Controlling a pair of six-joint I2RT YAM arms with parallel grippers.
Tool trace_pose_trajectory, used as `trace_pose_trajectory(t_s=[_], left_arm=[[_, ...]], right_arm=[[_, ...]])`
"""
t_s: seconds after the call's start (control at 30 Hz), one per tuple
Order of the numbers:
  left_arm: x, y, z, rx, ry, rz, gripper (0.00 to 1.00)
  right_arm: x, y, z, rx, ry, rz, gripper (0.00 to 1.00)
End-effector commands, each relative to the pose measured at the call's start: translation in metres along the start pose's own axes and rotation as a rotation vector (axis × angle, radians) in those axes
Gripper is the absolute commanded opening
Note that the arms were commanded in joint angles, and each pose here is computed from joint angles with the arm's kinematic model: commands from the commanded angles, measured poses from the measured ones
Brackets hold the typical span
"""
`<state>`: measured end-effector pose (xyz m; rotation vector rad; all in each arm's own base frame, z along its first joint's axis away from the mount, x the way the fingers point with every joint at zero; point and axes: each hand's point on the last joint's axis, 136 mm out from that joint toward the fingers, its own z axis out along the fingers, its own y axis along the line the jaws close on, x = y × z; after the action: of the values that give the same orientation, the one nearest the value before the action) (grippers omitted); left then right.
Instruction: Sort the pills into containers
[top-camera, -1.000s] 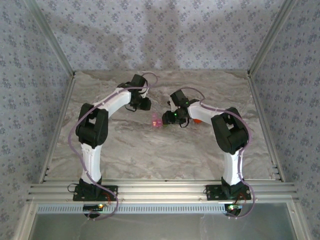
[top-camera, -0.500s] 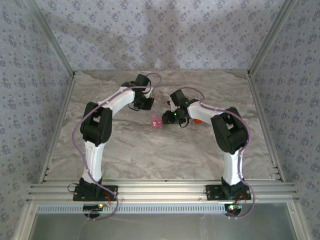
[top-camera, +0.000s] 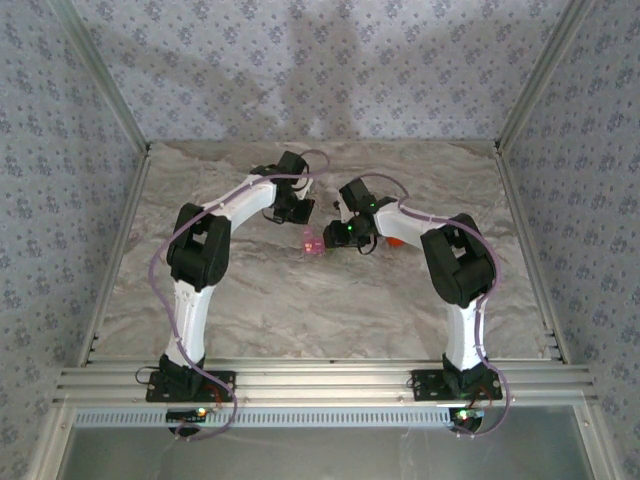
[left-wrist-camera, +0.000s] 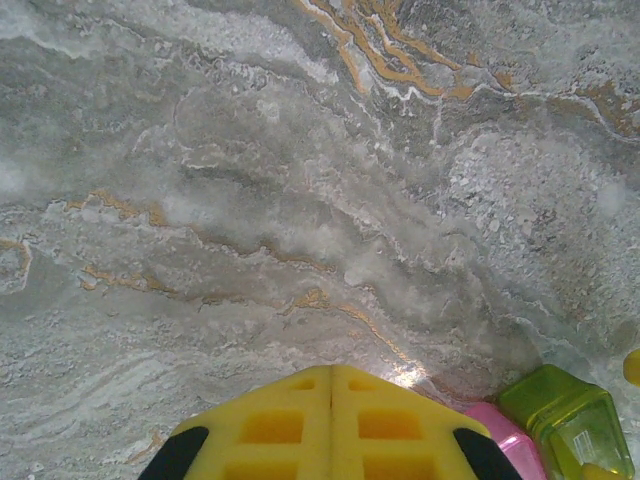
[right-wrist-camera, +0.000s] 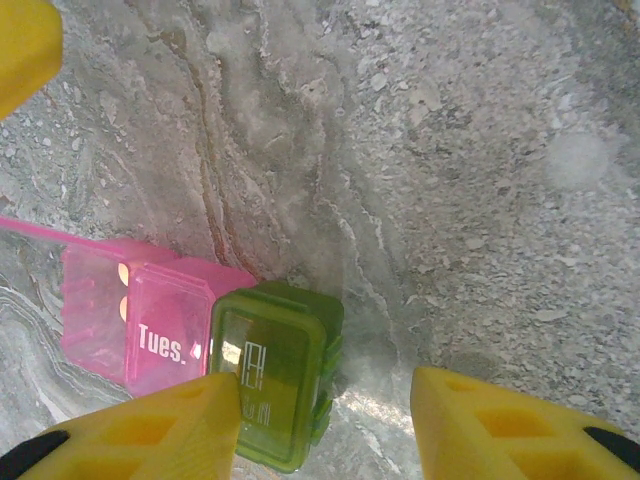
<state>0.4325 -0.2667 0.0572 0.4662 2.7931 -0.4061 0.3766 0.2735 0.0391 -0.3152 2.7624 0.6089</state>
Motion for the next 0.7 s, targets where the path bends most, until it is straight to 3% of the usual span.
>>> trace_pose_trajectory(t_s=[0.0, 0.67], left_arm=[[0.005, -0.011, -0.011, 0.028, 0.007, 0.014, 0.00], [0.013, -0.035, -0.042, 0.072, -0.045, 0.033, 0.00]], right_arm=[[0.009, -0.007, 0.009, 0.044, 0.045, -0.010, 0.50], [0.012, -0.010, 0.012, 0.051, 0.053, -0.007, 0.48]])
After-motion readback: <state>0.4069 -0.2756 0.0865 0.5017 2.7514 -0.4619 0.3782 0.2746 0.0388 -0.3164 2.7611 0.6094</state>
